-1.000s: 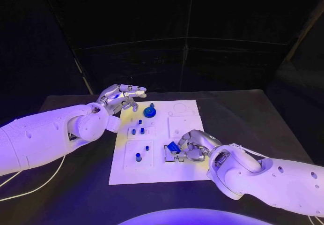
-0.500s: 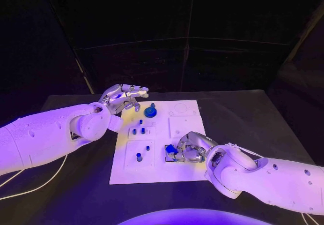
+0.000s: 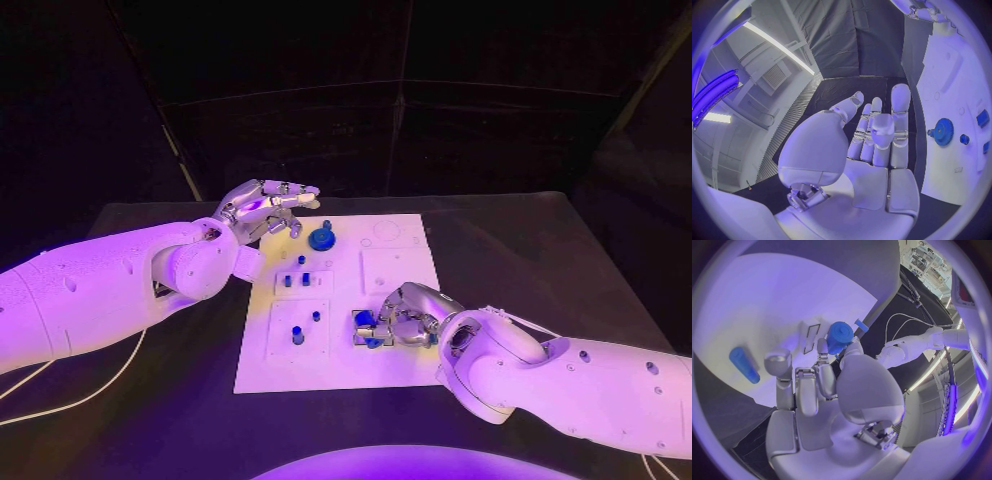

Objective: Assemble the parts on the task board

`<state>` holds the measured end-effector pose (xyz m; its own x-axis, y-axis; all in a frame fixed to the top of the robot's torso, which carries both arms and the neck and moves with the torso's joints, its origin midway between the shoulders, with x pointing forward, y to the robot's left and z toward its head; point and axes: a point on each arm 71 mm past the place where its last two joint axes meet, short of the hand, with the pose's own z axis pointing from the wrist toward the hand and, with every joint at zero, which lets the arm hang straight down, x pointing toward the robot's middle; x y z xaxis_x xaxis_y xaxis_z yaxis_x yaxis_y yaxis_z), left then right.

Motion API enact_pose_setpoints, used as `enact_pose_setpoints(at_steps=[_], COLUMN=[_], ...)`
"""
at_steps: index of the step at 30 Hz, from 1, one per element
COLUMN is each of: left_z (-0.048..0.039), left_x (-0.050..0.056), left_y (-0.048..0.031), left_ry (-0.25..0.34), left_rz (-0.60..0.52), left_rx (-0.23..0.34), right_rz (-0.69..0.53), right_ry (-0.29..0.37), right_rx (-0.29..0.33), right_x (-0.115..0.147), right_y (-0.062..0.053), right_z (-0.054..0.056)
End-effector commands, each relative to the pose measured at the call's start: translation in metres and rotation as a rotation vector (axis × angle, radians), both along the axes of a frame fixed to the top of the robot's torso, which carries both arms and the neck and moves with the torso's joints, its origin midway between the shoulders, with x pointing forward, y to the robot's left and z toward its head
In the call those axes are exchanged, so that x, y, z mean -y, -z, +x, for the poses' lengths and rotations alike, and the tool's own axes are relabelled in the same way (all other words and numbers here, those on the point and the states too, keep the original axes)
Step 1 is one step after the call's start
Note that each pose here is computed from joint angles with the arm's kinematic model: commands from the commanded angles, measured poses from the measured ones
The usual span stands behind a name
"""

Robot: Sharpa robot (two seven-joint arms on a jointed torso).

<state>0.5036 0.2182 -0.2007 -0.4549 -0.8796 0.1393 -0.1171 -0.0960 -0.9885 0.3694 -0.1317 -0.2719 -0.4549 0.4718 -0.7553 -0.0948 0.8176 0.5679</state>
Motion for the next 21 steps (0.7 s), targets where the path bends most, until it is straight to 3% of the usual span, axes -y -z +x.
enact_pose_setpoints(at_steps=[1,21], left_z=[0.0000,-0.0001], left_x=[0.0016,0.0035], left_y=[-0.0015,-0.0012], left_ry=[0.013,0.025], left_rz=[-0.011,-0.015], left_rx=[0.003,0.001], right_rz=[-0.006,0.014], right_ry=[0.006,-0.051], right_rx=[0.024,0.088], right_x=[-0.0001,-0.0066], right_y=[-0.0020,-0.0106], right_z=[0.0007,-0.0052])
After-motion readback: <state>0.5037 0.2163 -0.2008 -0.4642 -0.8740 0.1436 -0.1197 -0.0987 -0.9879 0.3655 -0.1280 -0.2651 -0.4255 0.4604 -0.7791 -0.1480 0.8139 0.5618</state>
